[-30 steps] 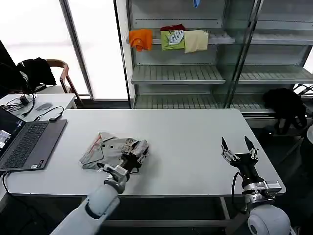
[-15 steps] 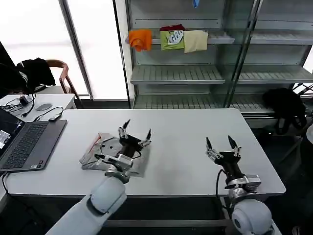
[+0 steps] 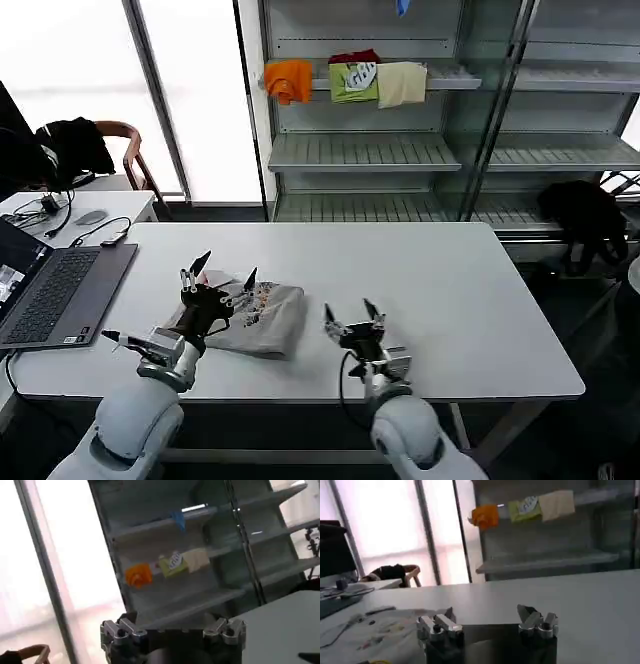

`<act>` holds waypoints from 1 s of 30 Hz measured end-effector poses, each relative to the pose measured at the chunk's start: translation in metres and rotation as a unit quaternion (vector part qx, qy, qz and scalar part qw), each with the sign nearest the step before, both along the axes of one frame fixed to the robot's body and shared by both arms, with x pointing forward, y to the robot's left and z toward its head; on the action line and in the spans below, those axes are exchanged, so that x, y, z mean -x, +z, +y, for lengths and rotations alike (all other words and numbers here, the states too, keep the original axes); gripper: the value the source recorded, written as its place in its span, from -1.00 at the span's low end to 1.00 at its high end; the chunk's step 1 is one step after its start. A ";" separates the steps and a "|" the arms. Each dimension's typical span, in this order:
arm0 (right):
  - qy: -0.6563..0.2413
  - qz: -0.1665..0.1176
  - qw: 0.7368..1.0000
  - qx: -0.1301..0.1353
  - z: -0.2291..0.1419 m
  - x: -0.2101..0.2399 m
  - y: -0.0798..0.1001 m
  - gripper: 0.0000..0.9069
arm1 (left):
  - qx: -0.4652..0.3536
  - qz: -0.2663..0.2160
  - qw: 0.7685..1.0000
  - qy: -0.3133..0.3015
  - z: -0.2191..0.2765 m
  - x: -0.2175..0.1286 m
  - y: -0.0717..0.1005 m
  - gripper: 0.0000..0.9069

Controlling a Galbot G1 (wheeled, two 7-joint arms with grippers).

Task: Fold and organize the clothes.

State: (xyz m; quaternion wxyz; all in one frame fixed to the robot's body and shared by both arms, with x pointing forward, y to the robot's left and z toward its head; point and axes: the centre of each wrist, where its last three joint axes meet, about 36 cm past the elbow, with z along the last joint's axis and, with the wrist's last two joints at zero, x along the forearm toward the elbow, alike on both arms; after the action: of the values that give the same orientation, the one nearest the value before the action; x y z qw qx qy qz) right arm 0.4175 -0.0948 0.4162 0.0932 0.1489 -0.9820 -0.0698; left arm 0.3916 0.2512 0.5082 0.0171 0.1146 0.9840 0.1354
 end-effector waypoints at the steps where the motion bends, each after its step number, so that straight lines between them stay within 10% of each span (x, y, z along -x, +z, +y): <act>1: 0.003 0.006 1.000 -0.004 0.009 -0.002 -0.002 1.00 | 0.004 0.001 1.000 -0.003 0.002 0.002 0.001 1.00; 8: 0.024 0.039 0.999 -0.021 0.056 -0.010 -0.012 1.00 | 0.016 0.005 1.000 -0.015 0.014 0.006 0.001 1.00; 21: 0.031 0.075 0.996 -0.043 0.093 -0.014 -0.027 0.36 | 0.030 0.010 0.999 -0.023 0.022 0.008 0.000 1.00; 30: 0.030 0.080 0.995 -0.051 0.097 -0.008 -0.030 0.40 | 0.032 0.017 0.999 -0.024 0.025 0.009 -0.001 1.00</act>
State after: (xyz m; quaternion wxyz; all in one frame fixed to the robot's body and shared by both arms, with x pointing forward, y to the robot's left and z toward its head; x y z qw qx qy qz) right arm 0.4257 0.0019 0.3864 0.1663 0.1771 -0.9615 -0.1283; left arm 0.3825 0.2763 0.5073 0.0076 0.1400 0.9849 0.1014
